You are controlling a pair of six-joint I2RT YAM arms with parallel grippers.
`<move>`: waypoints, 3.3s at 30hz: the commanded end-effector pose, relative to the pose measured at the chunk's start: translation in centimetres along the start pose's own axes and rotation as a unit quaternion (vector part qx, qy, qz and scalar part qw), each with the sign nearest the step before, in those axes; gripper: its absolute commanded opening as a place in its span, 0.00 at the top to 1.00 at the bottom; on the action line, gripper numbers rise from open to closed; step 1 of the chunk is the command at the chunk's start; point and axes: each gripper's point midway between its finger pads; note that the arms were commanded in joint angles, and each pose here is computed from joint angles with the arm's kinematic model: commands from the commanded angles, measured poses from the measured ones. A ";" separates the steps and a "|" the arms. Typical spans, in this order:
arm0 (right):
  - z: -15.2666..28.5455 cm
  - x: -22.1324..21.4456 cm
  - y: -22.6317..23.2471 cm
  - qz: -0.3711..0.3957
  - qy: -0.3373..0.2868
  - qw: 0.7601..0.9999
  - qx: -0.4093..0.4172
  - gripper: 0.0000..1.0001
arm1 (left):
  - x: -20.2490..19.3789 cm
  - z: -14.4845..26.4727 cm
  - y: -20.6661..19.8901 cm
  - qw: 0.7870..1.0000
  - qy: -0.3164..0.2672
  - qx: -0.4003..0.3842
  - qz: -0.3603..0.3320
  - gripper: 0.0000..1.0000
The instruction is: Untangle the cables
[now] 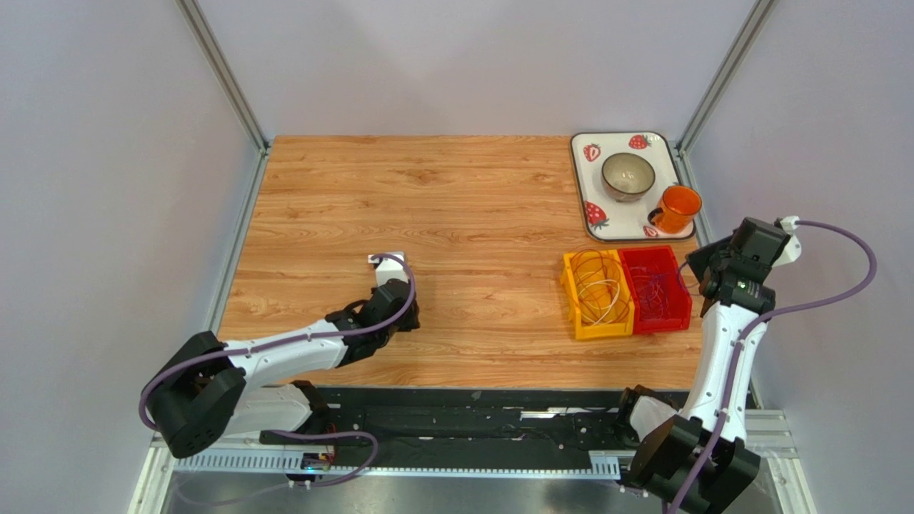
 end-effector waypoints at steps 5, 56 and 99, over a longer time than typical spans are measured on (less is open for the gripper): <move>-1.1 -2.8 5.4 0.014 0.043 0.989 0.139 1.00 | 1.4 0.1 -1.5 1.000 -0.017 -0.016 0.014 0.67; -5.8 -6.0 5.5 0.075 0.160 0.976 0.129 0.42 | 1.3 0.1 -1.3 1.000 -0.019 -0.016 0.015 0.69; -0.4 -15.0 -1.1 0.073 0.221 0.973 0.001 1.00 | 1.1 -0.1 -1.3 1.000 -0.016 -0.014 0.013 0.70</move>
Point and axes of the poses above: each gripper's point midway between its finger pads, its own z axis back along the fingers, its own y axis along the line the jaws close on, x = y × z, and after that the axes turned 14 degrees about z, right-handed
